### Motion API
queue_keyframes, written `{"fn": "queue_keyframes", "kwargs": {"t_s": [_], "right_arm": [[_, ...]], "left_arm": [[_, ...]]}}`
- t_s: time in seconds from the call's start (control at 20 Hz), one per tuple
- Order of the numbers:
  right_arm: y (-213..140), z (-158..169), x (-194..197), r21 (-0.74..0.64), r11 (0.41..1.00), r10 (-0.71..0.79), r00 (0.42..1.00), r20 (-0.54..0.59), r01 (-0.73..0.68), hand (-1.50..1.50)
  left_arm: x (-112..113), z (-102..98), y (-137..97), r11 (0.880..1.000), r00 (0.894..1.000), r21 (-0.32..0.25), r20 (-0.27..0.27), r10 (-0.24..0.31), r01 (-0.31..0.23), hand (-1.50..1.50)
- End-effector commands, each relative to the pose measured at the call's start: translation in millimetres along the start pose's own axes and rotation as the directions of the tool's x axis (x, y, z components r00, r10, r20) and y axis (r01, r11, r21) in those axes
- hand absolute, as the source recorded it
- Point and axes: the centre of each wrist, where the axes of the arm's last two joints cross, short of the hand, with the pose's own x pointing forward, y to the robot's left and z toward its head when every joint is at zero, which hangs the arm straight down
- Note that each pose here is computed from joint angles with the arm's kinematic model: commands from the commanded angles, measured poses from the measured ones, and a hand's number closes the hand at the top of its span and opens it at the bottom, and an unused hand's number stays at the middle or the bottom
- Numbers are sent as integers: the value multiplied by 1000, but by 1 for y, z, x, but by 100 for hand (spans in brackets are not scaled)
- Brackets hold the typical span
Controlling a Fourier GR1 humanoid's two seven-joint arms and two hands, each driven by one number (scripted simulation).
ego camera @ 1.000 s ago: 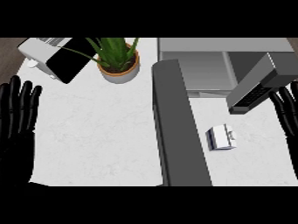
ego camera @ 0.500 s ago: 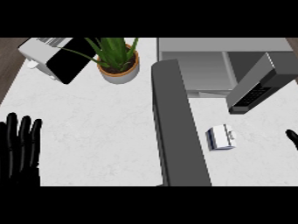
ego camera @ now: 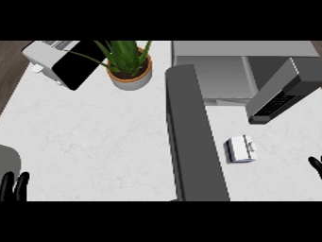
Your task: Pick up the milk, place it into the microwave and close the microwave
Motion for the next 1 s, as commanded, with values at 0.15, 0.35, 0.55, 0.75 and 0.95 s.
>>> {"fn": "queue_keyframes", "kwargs": {"t_s": [0.15, 0.35, 0.55, 0.75, 0.95], "right_arm": [[11, 10, -20, 3, 999, 36, 999, -16, -36, -150], [14, 0, -29, -24, 997, 70, 997, -39, -71, -150], [6, -7, -61, -21, 995, 96, 994, -61, -97, -150], [27, -21, -81, -1, 994, 107, 992, -62, -108, -150], [4, -19, -113, -4, 990, 138, 986, -97, -139, -150]], "left_arm": [[2, 33, 12, 1000, 1000, 5, -5, -4, 5, -150], [9, 41, 24, 1000, 1000, -12, -9, 3, -3, -150], [16, 50, 25, 1000, 1000, 0, 5, -15, 15, -150], [4, 59, 25, 1000, 1000, 4, -2, -16, 16, -150], [11, 68, 49, 1000, 1000, -1, -4, -19, 19, -150]]}}
